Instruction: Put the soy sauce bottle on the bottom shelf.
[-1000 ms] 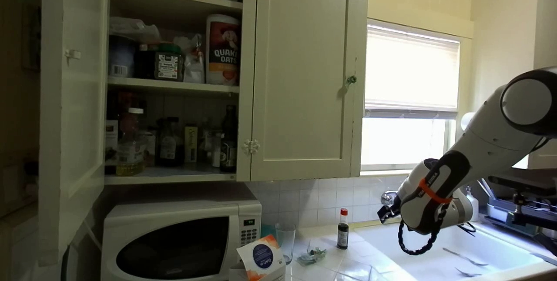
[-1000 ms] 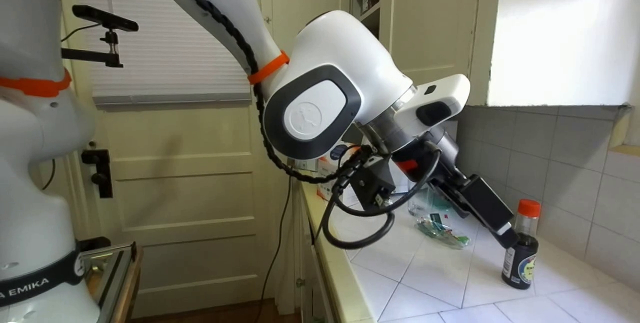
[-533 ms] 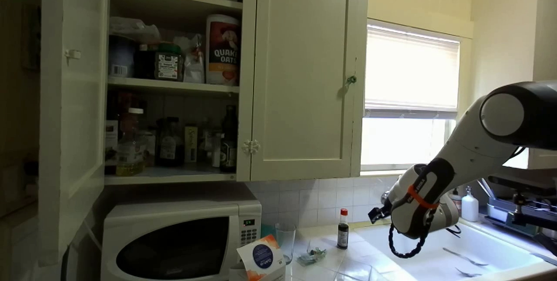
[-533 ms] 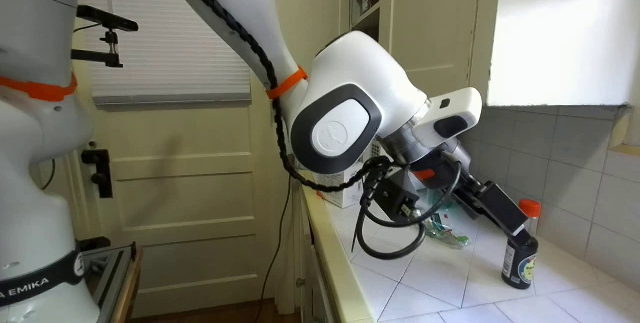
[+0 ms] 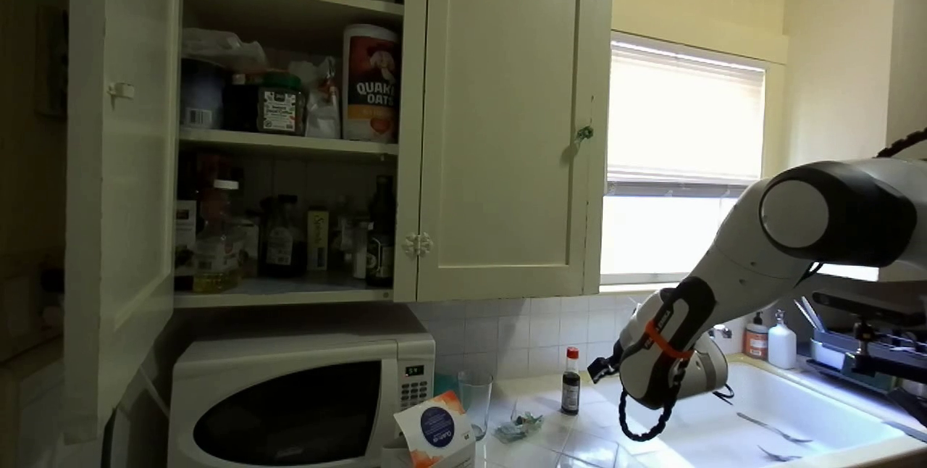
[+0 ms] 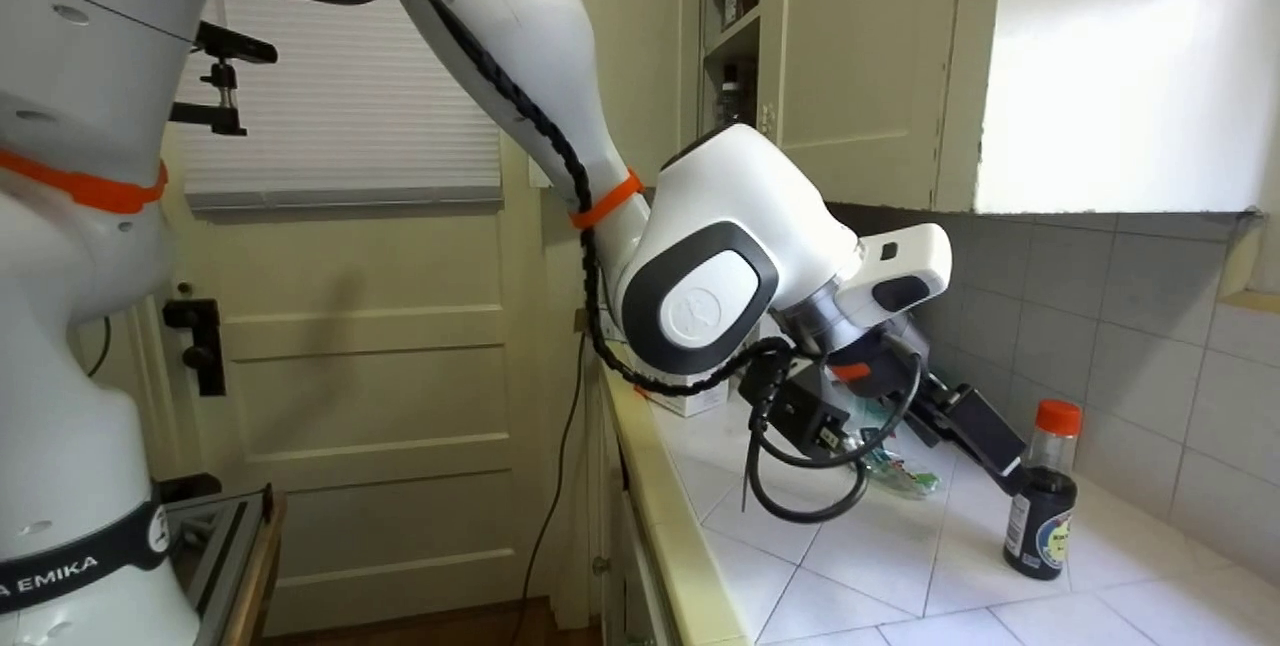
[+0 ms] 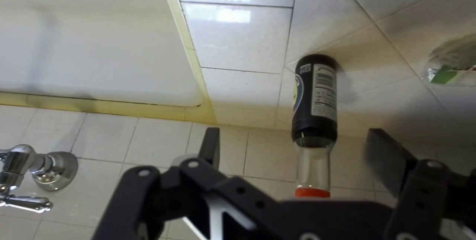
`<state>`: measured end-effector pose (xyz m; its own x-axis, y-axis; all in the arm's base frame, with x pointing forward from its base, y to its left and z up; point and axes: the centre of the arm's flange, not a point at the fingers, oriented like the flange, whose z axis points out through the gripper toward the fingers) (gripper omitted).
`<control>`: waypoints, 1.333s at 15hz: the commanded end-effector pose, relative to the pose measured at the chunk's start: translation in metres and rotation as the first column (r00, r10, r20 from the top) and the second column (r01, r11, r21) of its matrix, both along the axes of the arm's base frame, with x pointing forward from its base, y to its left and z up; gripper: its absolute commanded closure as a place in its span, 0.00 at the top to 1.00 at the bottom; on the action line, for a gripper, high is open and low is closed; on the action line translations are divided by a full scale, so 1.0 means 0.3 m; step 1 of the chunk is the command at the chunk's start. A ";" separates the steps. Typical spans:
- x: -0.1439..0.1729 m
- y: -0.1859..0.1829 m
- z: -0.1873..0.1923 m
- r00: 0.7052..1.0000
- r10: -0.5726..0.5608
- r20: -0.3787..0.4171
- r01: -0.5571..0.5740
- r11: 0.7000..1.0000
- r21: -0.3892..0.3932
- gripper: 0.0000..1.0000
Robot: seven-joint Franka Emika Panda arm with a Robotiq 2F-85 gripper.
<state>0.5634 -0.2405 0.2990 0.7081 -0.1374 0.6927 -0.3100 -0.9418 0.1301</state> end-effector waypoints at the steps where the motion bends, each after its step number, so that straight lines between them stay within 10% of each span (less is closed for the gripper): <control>1: 0.090 0.053 -0.073 0.998 0.041 0.039 -0.039 0.998 -0.054 1.00; 20: 0.318 0.049 -0.119 0.986 0.039 0.162 -0.021 0.994 -0.111 0.99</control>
